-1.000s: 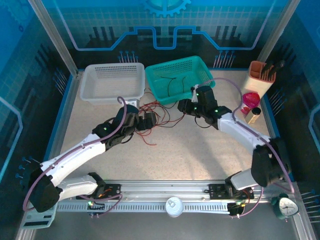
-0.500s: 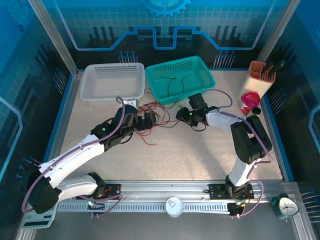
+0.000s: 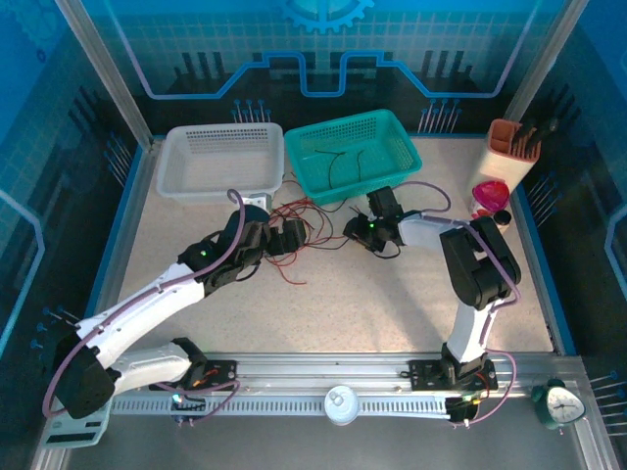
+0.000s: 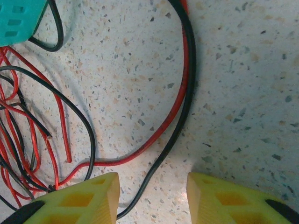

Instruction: Untangle the cables

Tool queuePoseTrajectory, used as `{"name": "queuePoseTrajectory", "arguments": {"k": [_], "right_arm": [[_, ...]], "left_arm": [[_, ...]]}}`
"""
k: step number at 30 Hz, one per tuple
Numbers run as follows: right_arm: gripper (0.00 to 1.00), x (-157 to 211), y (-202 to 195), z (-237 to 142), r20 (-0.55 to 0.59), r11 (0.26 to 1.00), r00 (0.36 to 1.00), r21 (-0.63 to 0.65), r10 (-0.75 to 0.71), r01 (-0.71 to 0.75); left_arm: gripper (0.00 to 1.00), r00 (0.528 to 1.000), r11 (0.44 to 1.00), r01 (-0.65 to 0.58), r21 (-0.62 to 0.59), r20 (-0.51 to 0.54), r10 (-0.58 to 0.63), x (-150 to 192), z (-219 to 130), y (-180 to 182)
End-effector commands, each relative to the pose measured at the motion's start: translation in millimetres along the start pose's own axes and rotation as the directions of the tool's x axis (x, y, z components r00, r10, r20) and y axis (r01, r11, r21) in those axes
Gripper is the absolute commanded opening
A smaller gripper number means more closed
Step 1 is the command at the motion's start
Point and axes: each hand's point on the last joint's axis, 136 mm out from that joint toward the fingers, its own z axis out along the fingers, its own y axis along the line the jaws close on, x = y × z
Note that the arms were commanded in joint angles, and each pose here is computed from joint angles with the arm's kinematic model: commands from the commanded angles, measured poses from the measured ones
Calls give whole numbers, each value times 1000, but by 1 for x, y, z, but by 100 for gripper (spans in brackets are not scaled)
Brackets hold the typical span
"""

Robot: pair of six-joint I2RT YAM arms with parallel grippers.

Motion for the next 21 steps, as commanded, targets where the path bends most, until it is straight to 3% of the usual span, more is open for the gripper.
{"name": "queuePoseTrajectory", "arguments": {"k": [1,6,13,21], "right_arm": [[41,-11,10,5,7,999,1000,-34,21,-21],[31,-13,10,12,3,999,1000,-31,27,-27],[0,-14,14,4,16,998,1000,-64,8,-7],[0,-19,48,-68,168,982,980,-139,-107,131]], "left_arm": [[99,1000,1000,3,13,-5,-3,2,-4,-2],[99,1000,1000,6,16,-8,-5,2,-2,-3],[99,1000,1000,2,12,-8,-2,3,-2,-2],[99,1000,1000,8,10,-6,-8,4,0,-1]]}}
